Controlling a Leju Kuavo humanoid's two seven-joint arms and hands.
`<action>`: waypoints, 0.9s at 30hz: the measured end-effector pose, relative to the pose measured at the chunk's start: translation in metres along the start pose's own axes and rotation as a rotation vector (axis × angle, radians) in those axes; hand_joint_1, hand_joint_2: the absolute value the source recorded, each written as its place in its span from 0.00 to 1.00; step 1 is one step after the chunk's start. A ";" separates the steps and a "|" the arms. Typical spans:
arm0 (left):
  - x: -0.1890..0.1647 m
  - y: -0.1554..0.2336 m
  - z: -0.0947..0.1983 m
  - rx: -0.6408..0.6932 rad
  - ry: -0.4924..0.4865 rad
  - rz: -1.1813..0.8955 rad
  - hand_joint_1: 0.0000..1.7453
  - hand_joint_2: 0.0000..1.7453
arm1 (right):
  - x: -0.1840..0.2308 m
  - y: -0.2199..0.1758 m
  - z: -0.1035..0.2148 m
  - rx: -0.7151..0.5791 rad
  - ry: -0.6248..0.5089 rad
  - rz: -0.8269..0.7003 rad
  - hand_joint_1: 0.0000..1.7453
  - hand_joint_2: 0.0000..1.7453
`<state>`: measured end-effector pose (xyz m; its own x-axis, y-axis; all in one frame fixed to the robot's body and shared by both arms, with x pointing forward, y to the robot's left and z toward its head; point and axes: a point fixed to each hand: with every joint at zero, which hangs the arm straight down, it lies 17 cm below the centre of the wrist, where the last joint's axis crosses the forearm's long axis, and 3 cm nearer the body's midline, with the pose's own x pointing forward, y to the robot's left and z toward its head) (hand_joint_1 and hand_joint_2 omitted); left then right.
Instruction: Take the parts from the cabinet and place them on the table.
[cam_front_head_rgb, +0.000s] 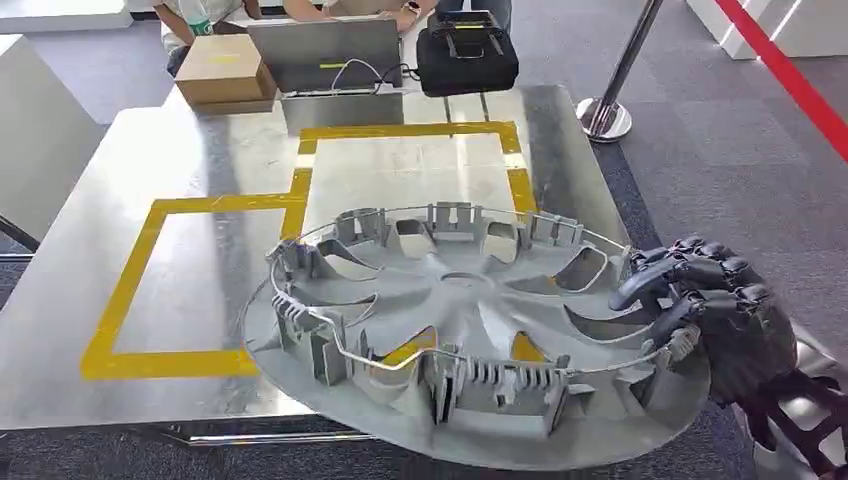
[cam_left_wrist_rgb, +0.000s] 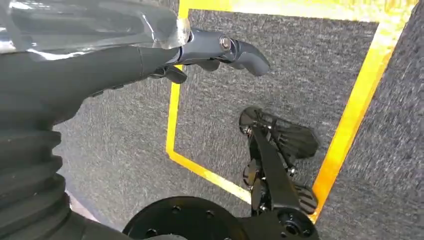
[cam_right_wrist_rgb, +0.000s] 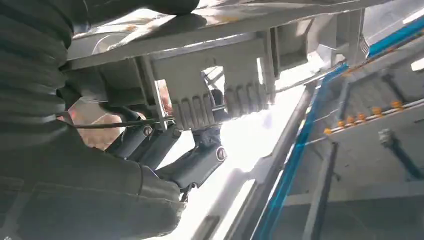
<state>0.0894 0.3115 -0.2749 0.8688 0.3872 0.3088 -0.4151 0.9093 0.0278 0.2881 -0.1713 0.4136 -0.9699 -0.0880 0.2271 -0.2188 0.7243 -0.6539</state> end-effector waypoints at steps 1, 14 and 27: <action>0.000 0.000 0.000 0.000 0.000 0.004 0.00 1.00 | -0.005 0.000 0.002 0.003 0.021 0.044 1.00 1.00; 0.000 0.000 0.000 0.002 -0.003 0.024 0.00 1.00 | -0.063 0.005 0.067 0.081 0.287 0.374 1.00 1.00; 0.004 -0.002 0.000 -0.017 -0.013 0.001 0.00 1.00 | -0.145 0.021 0.147 0.326 0.608 0.707 1.00 1.00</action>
<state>0.0940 0.3111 -0.2735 0.8647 0.3862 0.3212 -0.4113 0.9114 0.0114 0.4084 -0.2439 0.2608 -0.6884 0.7250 -0.0205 0.2829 0.2425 -0.9280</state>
